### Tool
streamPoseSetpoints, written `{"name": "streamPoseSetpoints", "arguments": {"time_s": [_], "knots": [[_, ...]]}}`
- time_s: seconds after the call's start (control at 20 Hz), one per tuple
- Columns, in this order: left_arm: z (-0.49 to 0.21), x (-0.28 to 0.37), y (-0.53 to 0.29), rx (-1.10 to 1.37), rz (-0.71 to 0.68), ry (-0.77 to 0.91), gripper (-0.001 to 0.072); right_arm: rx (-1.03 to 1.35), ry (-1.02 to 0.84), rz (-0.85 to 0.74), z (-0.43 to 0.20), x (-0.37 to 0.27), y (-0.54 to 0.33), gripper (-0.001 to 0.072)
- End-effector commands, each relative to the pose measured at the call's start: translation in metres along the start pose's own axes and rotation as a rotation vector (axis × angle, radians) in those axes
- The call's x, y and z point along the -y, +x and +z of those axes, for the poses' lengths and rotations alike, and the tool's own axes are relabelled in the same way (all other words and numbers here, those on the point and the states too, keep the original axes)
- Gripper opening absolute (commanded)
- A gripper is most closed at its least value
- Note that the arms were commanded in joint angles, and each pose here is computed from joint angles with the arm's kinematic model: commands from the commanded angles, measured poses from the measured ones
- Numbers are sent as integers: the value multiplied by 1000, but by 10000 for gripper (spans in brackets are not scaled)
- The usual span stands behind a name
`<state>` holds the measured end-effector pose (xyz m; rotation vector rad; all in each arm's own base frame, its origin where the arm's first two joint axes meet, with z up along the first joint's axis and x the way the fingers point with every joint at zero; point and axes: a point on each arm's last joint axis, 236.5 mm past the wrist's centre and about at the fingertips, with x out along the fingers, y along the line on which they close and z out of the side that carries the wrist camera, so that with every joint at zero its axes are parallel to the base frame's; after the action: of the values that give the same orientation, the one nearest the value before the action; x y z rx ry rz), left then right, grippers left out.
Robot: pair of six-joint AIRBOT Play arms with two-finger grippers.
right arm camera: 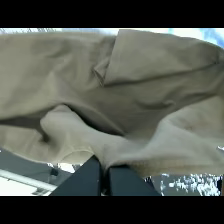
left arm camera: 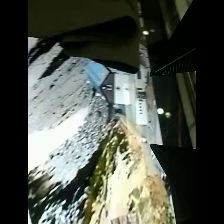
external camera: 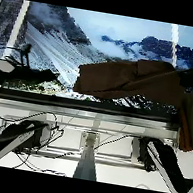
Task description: Fold the clothes and pants, and hang the long-sleeved shirts on hangers.
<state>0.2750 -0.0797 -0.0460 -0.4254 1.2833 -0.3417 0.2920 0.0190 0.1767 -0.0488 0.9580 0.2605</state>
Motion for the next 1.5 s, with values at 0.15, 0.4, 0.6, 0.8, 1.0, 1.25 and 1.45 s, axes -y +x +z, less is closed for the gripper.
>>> {"name": "streamPoseSetpoints", "arguments": {"time_s": [0.15, 0.4, 0.6, 0.8, 1.0, 1.25, 1.45], "knots": [[-24, 48, 75, -133, -171, 240, 484, -69, 22, 4, -16, 5, 17, 17], [-29, 41, 104, -165, -164, 166, 468, -69, 21, 4, -16, 5, 17, 17], [-33, 43, 109, -176, -175, 181, 145, -69, 21, 5, -16, 5, 17, 17], [-17, 67, 96, -162, -259, 238, 19, -55, 20, 0, -12, 6, 17, 17], [78, 109, 8, 17, -359, 380, 17, 151, 11, -101, 36, 30, 13, 17], [203, 150, -204, 599, -232, 543, 18, 555, 54, -154, 130, 36, -51, 17], [207, 196, -351, 1035, -206, 579, 18, 802, 54, -11, 180, -10, -137, 16]]}}
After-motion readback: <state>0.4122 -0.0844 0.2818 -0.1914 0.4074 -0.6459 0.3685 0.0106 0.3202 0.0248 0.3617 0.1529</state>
